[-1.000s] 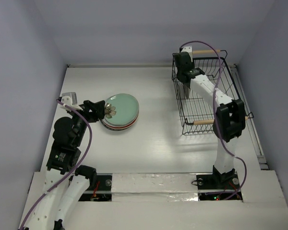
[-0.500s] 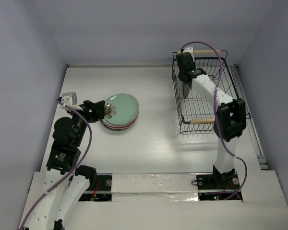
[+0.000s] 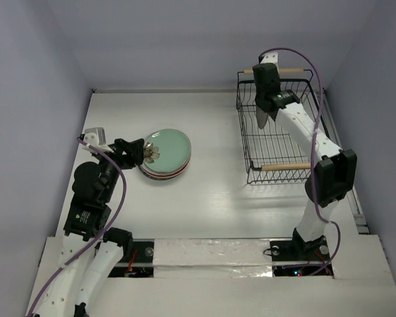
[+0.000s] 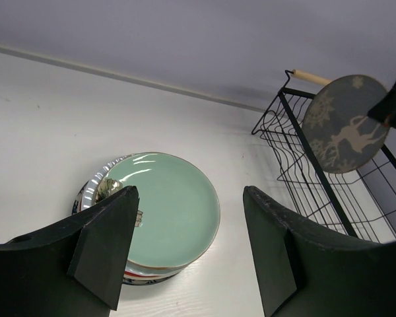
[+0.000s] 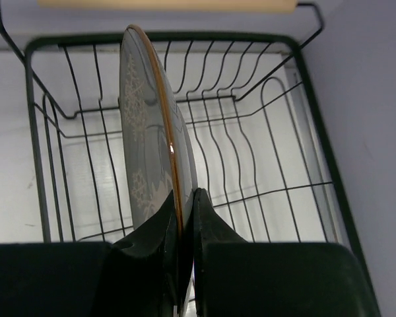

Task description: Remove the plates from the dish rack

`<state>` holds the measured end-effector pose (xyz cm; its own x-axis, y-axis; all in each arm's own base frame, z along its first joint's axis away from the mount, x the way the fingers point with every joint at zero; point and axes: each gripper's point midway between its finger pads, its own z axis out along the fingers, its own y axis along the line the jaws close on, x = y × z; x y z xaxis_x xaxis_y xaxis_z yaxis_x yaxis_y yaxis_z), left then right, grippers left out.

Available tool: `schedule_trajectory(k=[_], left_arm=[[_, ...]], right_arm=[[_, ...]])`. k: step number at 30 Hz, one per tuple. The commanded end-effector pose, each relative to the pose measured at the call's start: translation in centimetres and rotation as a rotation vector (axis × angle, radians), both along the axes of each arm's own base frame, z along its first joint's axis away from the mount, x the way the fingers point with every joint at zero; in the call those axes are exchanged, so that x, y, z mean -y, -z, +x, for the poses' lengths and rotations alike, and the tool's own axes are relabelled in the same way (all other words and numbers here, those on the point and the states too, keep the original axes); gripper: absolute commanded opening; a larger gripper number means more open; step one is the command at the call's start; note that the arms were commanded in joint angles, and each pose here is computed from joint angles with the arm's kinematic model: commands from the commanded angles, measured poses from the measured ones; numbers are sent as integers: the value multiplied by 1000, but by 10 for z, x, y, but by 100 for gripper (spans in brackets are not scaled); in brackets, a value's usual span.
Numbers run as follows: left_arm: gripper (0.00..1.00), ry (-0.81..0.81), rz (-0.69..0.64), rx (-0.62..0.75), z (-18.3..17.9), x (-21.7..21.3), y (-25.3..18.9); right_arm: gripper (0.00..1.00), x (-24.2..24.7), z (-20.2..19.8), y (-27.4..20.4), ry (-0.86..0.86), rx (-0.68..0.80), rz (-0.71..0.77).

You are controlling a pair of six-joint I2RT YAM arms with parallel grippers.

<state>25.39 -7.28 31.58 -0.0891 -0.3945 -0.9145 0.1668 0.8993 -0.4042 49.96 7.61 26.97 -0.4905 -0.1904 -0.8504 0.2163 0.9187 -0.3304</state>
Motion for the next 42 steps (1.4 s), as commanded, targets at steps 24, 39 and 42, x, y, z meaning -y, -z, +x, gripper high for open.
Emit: schedule_trajectory(k=[24, 39, 42], left_arm=[[62, -44, -4, 21, 7, -9, -3], [62, -29, -7, 25, 6, -7, -3], [62, -27, -7, 25, 6, -6, -3]], right_arm=[[0, -286, -102, -90, -930, 121, 1108], [0, -331, -93, 23, -779, -90, 1329], [2, -337, -96, 40, -768, -131, 1340]])
